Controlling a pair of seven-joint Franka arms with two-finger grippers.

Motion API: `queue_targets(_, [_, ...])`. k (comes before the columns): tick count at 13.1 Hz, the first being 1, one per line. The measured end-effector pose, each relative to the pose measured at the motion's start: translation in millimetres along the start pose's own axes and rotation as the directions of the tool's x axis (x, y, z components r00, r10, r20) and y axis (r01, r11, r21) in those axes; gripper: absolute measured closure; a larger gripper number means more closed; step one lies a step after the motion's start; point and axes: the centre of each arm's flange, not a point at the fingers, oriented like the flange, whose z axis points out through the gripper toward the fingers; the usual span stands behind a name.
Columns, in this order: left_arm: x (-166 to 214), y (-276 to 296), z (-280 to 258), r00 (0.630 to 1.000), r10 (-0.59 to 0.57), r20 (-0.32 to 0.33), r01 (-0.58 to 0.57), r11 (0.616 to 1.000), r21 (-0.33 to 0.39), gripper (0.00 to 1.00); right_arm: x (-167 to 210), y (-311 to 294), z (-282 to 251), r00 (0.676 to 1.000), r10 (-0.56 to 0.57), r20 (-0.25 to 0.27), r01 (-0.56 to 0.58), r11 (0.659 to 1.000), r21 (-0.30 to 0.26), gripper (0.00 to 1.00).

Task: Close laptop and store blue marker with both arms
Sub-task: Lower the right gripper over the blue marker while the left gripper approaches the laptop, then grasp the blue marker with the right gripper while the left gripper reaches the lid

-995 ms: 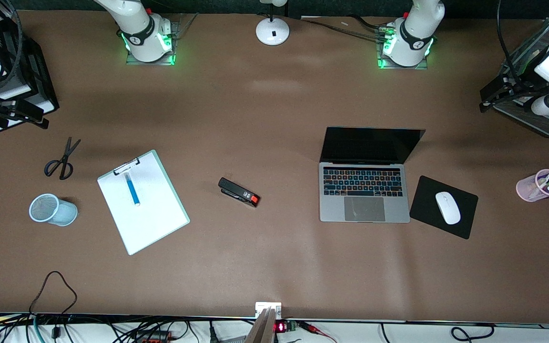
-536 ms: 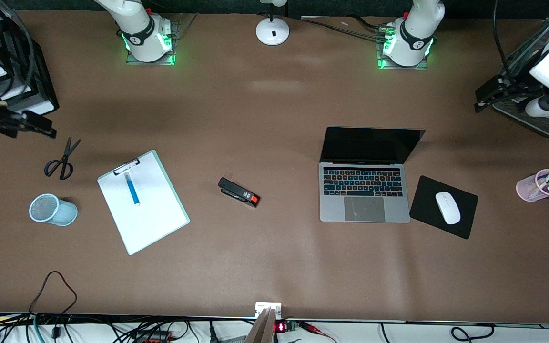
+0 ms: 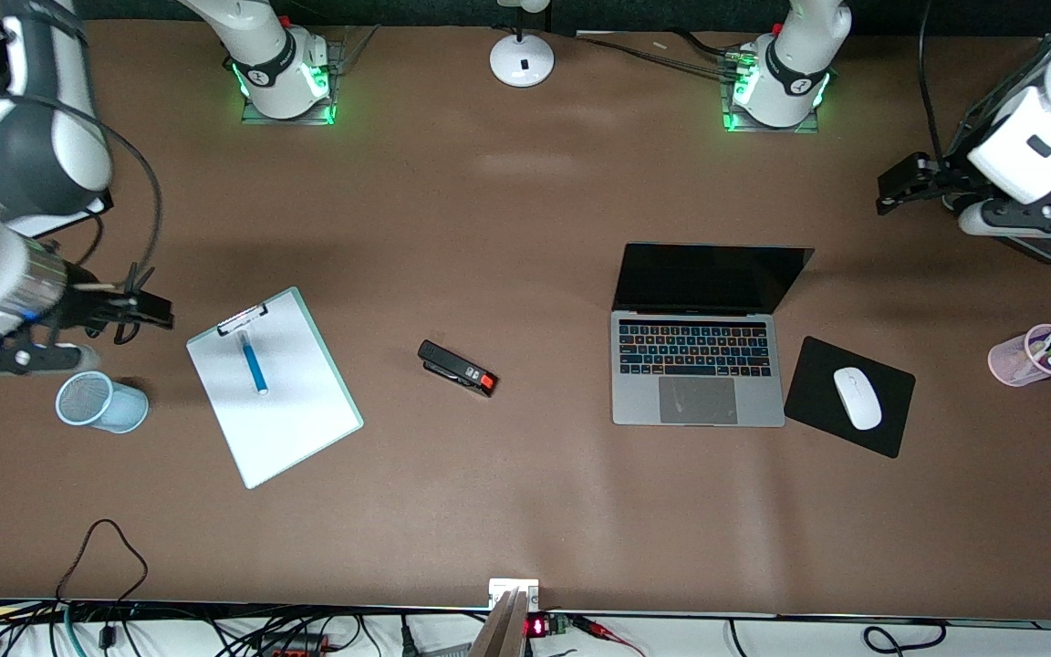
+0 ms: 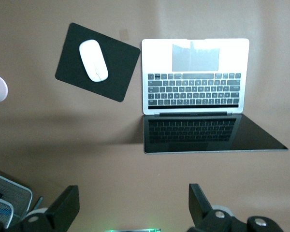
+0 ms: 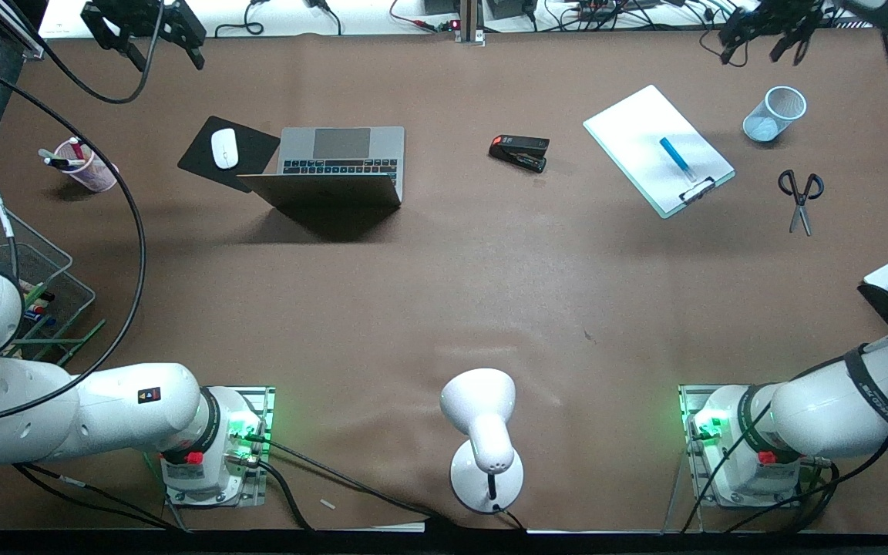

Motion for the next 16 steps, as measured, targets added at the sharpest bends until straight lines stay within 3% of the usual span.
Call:
queue_targets(7, [-30.3, 41.7, 48.9, 0.995, 0.009, 0.103, -0.013, 0.999, 0.033, 0.00, 46.6, -13.7, 123.2, 0.984, -0.179, 0.002, 0.179, 0.983, -0.035, 0.00])
queue_targets(16, [-60.5, 88.9, 98.9, 0.981, -0.001, 0.192, -0.018, 0.995, 0.100, 0.00, 55.9, -33.6, 223.8, 0.963, -0.266, 0.047, 0.269, 0.962, -0.049, 0.00])
